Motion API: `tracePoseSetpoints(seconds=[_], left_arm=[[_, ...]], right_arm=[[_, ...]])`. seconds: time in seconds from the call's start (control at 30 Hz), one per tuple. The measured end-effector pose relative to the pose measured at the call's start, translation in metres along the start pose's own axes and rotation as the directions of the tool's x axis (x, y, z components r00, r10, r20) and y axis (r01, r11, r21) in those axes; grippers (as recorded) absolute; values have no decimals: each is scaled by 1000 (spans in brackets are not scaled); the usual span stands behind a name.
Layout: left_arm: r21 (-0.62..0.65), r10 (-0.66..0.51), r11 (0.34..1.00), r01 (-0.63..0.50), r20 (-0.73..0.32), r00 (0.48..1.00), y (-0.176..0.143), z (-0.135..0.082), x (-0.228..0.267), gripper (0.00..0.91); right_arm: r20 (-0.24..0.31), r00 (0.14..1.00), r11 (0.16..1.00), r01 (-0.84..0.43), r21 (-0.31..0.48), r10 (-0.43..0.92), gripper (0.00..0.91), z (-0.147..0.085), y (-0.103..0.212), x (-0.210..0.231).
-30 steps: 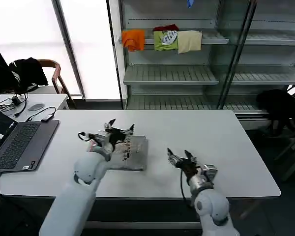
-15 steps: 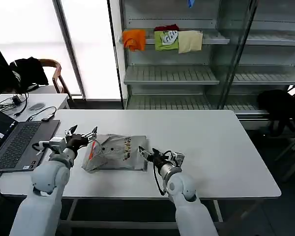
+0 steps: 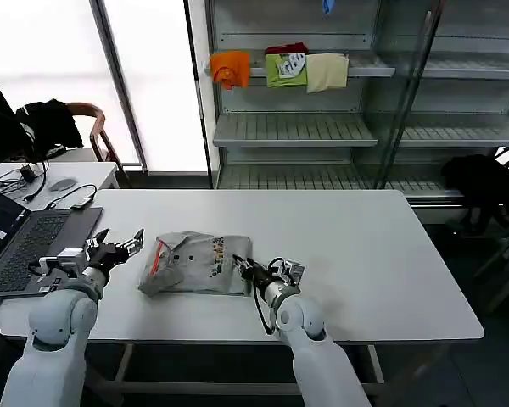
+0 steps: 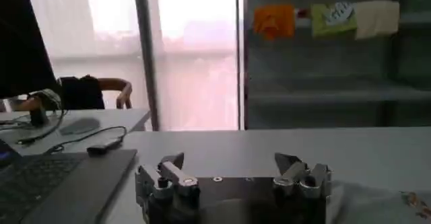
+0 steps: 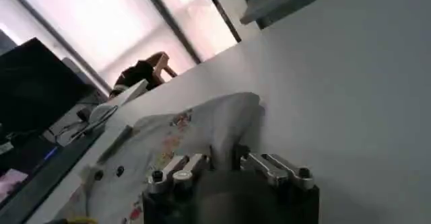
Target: Fold and organize the clothes.
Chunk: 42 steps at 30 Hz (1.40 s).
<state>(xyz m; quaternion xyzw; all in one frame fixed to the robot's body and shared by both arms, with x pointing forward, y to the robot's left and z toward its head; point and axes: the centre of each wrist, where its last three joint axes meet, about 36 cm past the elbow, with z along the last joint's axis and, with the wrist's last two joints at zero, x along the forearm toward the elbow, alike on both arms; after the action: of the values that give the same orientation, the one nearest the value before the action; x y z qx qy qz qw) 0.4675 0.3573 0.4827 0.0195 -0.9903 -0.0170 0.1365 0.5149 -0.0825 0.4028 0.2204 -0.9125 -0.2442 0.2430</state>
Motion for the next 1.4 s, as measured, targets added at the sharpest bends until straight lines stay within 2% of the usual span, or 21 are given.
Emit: tracePoseSetpoints(seconds=[0.27,0.53,0.83,1.1,1.4], left_arm=[[9,-8,1000,9,-18,1000,5,12,1,907],[12,-4,1000,4,-35,999,5,25,1,907],[14,11,1000,-10,-35,999,-3,27,-3,907],[14,23,1000,-23,-37,999,-12,29,-6,907],[13,16,1000,-15,-52,999,-10,35,-3,907]], right_arm=[[48,999,1000,1,-4,-1,0,-8,1,6],[128,992,1000,6,-30,-2,0,-33,-1,30],[206,978,996,-2,-84,19,0,-48,-21,69],[215,970,993,-111,-29,115,0,-59,-73,110],[208,965,983,-176,55,161,0,-75,-99,123]])
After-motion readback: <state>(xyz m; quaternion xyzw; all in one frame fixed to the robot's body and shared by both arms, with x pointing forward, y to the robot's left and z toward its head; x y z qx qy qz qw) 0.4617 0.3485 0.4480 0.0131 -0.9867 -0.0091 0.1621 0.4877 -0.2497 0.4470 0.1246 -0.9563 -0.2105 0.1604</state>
